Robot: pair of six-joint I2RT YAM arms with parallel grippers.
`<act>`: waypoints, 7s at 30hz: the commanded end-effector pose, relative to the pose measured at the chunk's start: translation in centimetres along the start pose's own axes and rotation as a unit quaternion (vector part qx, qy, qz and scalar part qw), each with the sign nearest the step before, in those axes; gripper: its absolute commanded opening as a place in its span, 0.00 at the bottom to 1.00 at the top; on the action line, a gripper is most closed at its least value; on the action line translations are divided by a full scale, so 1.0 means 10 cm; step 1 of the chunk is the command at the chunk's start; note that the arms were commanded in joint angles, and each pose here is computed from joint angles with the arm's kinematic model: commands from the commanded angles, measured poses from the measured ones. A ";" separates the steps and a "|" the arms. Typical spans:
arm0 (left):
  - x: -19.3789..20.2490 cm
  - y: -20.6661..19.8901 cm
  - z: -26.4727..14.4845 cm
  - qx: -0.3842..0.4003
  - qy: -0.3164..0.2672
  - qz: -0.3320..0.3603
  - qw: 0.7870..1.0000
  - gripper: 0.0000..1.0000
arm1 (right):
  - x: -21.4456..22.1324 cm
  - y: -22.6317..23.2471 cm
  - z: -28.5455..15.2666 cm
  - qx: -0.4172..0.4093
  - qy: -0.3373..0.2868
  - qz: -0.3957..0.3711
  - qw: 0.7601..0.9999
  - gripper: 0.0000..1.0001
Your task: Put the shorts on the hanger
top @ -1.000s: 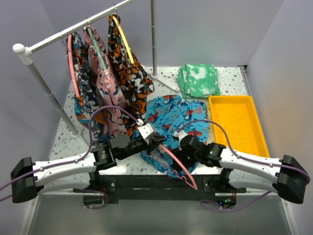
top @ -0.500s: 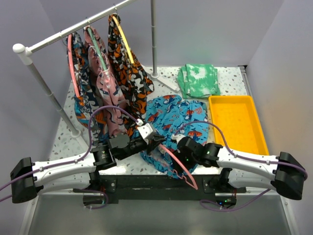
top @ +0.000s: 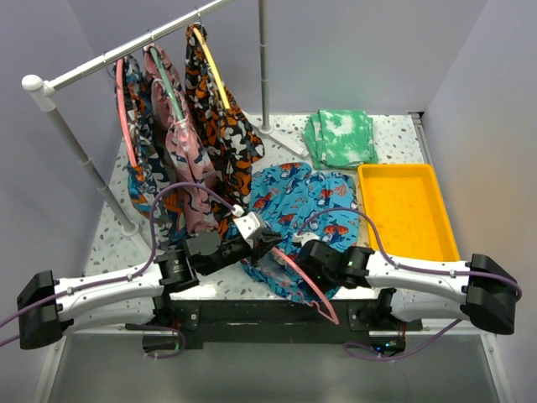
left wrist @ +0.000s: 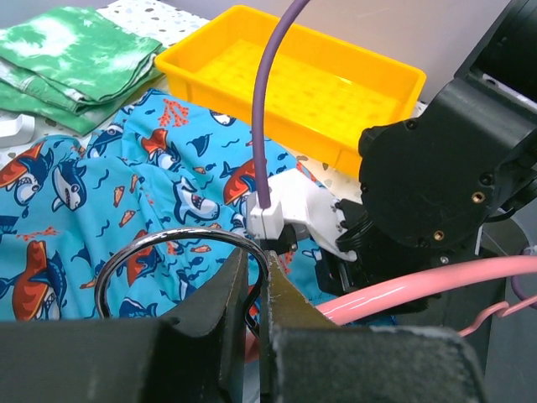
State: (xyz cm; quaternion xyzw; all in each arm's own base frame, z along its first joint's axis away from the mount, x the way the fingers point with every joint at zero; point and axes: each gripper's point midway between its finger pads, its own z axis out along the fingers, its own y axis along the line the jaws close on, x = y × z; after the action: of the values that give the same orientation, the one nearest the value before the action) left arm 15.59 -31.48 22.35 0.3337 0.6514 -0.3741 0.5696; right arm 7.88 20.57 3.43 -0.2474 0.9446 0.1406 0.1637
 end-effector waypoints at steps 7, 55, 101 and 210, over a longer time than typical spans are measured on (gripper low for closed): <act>-0.35 0.19 -0.06 -0.054 -0.072 0.001 0.996 0.00 | -0.35 -0.16 -0.52 0.037 -0.098 0.035 0.994 0.00; -0.44 0.88 -0.36 -0.248 -0.153 -0.023 0.956 0.00 | -0.66 -0.61 -1.90 0.055 -0.267 0.225 0.935 0.00; -1.61 -0.21 0.40 -0.152 -0.165 -0.088 0.971 0.00 | -1.88 -0.49 -3.56 0.087 -0.451 0.165 0.873 0.00; -2.93 0.33 0.91 0.276 -0.154 0.094 0.944 0.00 | -1.62 -0.51 -3.49 0.036 -0.392 -0.084 0.916 0.70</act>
State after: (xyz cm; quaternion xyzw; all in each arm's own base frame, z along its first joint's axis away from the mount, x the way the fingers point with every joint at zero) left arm 29.16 -39.88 44.72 0.4682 0.4485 -0.5522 0.5242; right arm 14.18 10.15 41.26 -0.2291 0.7757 0.1884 0.5570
